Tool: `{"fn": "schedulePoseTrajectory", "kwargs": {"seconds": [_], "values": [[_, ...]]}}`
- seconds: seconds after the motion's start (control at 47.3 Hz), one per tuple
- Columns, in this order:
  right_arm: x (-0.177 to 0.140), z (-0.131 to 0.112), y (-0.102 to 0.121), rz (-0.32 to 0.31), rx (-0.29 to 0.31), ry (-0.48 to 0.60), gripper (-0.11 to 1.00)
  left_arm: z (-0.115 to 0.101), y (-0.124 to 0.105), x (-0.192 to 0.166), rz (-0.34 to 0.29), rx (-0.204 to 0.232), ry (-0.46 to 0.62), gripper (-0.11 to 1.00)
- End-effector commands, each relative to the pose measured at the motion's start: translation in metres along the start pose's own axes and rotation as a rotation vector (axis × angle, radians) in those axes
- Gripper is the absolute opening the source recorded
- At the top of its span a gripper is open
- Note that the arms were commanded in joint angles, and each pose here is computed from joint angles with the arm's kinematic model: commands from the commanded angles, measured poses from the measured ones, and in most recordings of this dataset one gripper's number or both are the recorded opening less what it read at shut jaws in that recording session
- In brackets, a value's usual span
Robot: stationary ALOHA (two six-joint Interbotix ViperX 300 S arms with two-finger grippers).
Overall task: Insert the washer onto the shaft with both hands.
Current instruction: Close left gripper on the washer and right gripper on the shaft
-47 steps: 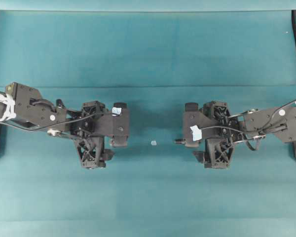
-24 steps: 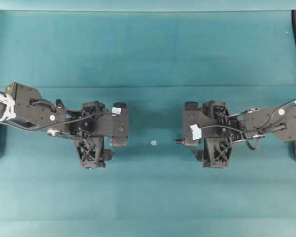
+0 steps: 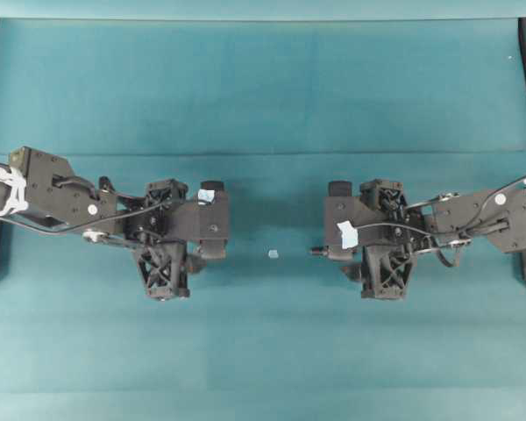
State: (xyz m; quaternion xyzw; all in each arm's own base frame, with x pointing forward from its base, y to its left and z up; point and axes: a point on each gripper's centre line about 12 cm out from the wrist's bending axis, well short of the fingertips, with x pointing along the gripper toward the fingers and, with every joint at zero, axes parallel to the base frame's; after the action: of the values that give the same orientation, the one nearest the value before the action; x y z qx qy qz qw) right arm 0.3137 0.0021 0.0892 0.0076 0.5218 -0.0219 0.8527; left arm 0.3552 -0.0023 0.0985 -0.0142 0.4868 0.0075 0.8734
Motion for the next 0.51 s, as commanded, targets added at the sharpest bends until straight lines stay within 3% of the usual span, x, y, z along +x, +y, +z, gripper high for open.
{"fn": "schedulePoseTrajectory", "kwargs": {"seconds": [0.0,0.148,0.486], "values": [[0.0012,0.0048,-0.0022,-0.003,0.007,-0.009,0.20,0.0010,-0.0022,-0.0028,-0.003,0.014,-0.012,0.36],[0.0010,0.0075,-0.0021,-0.003,0.010,-0.014,0.00,-0.0027,-0.0036,-0.0031,-0.005,0.020,-0.006,0.35],[0.0010,0.0076,-0.0024,-0.007,0.009,0.000,0.00,0.0017,-0.0038,-0.0037,-0.006,0.021,-0.017,0.35]]}}
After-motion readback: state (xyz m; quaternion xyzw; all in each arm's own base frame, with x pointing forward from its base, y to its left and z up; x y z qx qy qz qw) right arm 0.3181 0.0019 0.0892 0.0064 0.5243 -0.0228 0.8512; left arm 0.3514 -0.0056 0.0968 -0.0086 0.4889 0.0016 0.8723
